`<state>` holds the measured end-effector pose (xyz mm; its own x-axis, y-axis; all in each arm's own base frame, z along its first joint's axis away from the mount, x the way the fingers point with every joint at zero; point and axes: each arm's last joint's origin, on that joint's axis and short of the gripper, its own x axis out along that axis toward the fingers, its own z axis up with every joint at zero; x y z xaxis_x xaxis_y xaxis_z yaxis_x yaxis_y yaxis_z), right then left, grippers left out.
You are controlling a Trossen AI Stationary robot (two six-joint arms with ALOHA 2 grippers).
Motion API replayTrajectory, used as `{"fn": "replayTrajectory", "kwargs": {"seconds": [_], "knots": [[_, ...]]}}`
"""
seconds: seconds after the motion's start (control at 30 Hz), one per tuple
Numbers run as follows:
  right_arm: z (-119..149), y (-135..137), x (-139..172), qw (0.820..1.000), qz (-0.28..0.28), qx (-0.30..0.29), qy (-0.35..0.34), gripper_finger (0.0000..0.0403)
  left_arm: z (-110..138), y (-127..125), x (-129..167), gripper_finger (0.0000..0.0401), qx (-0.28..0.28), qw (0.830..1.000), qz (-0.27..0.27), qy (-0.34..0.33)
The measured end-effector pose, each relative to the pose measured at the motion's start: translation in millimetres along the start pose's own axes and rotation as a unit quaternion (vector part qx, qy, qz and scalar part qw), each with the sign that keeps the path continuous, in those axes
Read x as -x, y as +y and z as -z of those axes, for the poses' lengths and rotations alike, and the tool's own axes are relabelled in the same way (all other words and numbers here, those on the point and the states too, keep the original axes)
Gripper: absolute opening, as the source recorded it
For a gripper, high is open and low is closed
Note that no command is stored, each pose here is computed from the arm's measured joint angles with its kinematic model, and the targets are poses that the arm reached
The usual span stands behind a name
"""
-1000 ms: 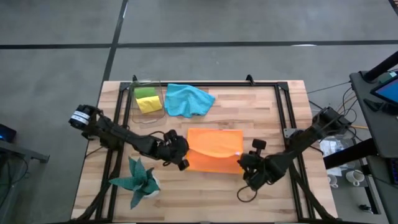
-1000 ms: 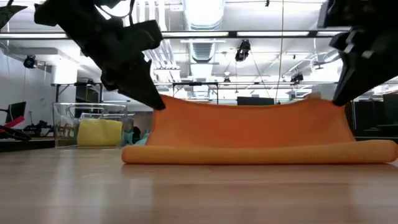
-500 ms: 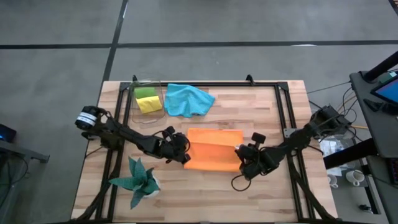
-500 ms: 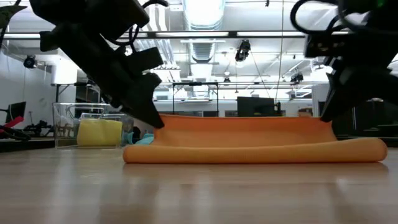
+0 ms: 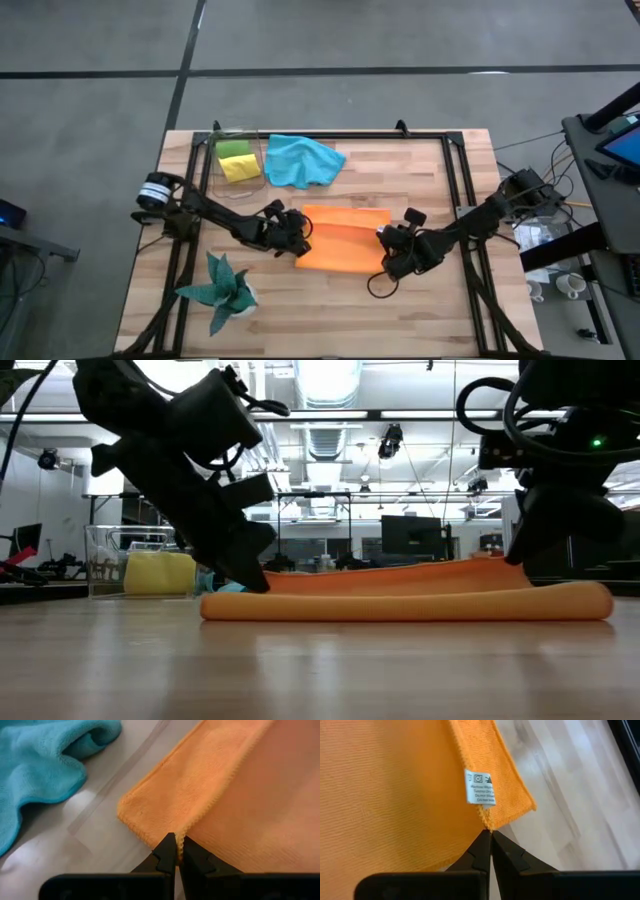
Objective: Roll microfiber towels into tight, uniform cylinder then place into a basket
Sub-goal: Fold the orange microfiber towel
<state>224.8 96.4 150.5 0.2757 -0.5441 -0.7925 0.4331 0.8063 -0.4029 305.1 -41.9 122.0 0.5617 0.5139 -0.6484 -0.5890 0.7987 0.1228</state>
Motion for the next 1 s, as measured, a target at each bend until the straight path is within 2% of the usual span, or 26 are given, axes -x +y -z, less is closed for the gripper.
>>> {"fn": "replayTrajectory", "kwargs": {"seconds": [0.5, 0.73, 0.87, 1.0], "knots": [[-2, 0, -1, 1.000, 0.006, -0.010, -0.014, 0.0009, -11, -1, 4, 0.0000, -0.035, 0.999, 0.012, -0.035], [-5, -8, -10, 0.999, 0.021, -0.026, -0.003, 0.0012, -12, 1, 3, 0.0000, -0.057, 0.997, -0.010, -0.043], [-5, -15, -18, 0.999, 0.037, -0.032, 0.009, 0.0037, -14, 5, 1, 0.0010, -0.059, 0.997, -0.028, -0.049], [-5, -21, -24, 0.998, 0.050, -0.037, 0.018, 0.0077, -17, 10, -4, 0.0046, -0.056, 0.997, -0.038, -0.047]]}}
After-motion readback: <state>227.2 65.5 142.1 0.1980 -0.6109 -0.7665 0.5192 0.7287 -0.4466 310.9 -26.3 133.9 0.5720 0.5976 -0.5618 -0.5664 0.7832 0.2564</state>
